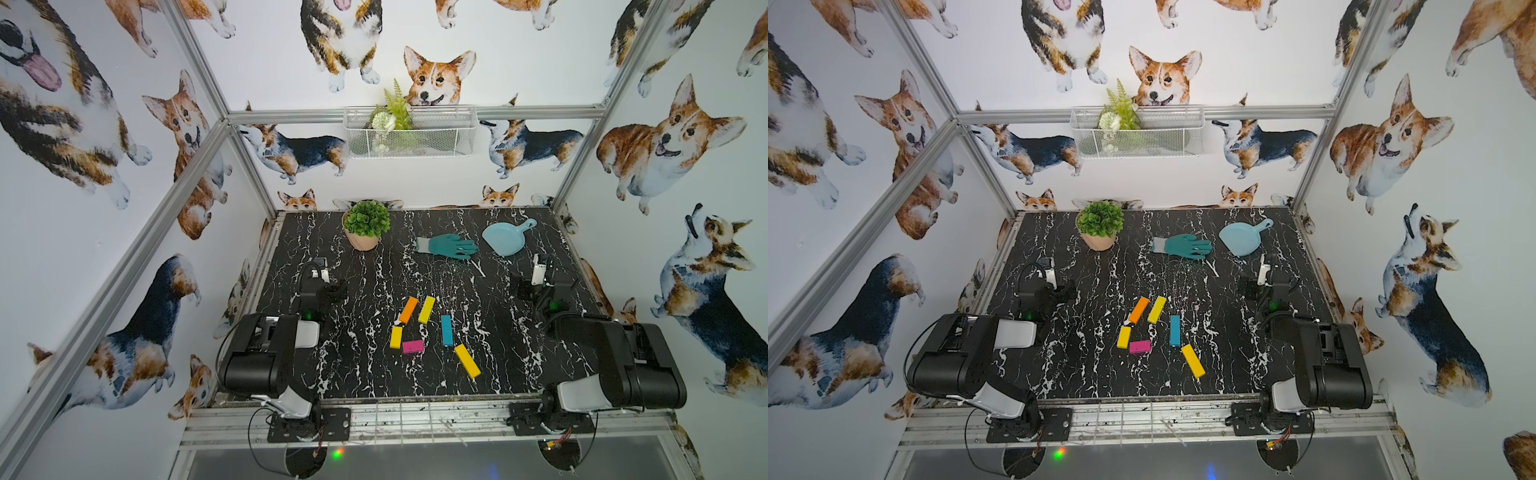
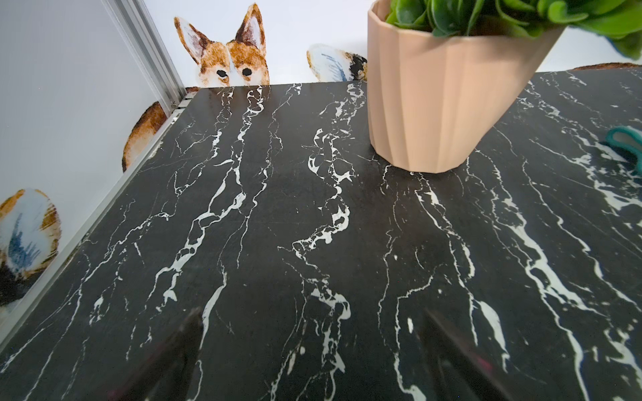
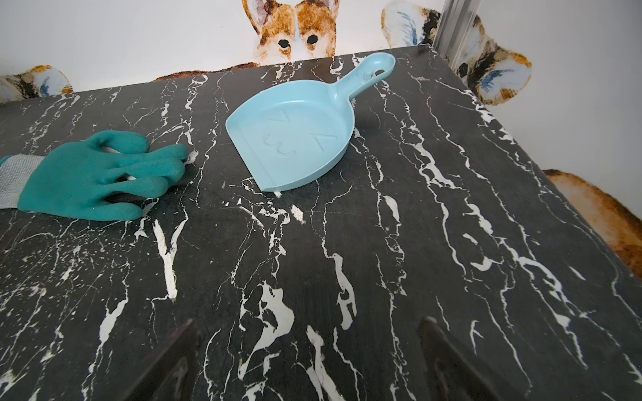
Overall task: Assemble the letter p with building blocks
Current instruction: Pick up the building block from the center of the board.
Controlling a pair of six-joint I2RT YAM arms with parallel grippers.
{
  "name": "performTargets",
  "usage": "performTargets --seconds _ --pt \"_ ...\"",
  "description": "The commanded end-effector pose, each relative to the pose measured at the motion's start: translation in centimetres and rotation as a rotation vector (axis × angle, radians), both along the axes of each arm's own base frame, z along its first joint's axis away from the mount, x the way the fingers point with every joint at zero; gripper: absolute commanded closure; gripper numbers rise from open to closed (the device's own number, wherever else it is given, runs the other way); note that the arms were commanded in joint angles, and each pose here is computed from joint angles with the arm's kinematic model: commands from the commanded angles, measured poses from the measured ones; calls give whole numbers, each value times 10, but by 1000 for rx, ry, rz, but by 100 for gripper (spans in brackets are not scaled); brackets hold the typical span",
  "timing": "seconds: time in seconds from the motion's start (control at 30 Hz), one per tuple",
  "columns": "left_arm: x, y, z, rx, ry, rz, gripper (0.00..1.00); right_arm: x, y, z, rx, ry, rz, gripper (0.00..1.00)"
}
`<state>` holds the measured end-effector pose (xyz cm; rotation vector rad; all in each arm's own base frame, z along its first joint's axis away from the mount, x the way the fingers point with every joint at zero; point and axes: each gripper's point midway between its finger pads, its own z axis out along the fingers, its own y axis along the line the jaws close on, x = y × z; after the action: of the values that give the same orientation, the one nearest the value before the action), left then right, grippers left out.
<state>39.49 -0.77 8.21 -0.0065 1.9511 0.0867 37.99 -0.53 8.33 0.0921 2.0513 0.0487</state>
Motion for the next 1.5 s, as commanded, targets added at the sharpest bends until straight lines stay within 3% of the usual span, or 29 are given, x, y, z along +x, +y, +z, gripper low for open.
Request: performTargets --seconds 0.0,0.27,1.1,1.33,1.47 --pt "4 0 6 4 -26 -6 0 5 1 11 1 -43 4 0" --pt "4 0 8 4 -30 -6 0 -3 7 8 8 -118 39 0" --pt "4 0 7 4 -27 -6 0 -2 8 5 2 -90 53 0" --pt "5 -1 7 2 -23 -8 0 -3 4 6 72 -94 64 0" --pt "4 0 9 0 -29 0 0 -1 -10 28 49 -49 -38 0"
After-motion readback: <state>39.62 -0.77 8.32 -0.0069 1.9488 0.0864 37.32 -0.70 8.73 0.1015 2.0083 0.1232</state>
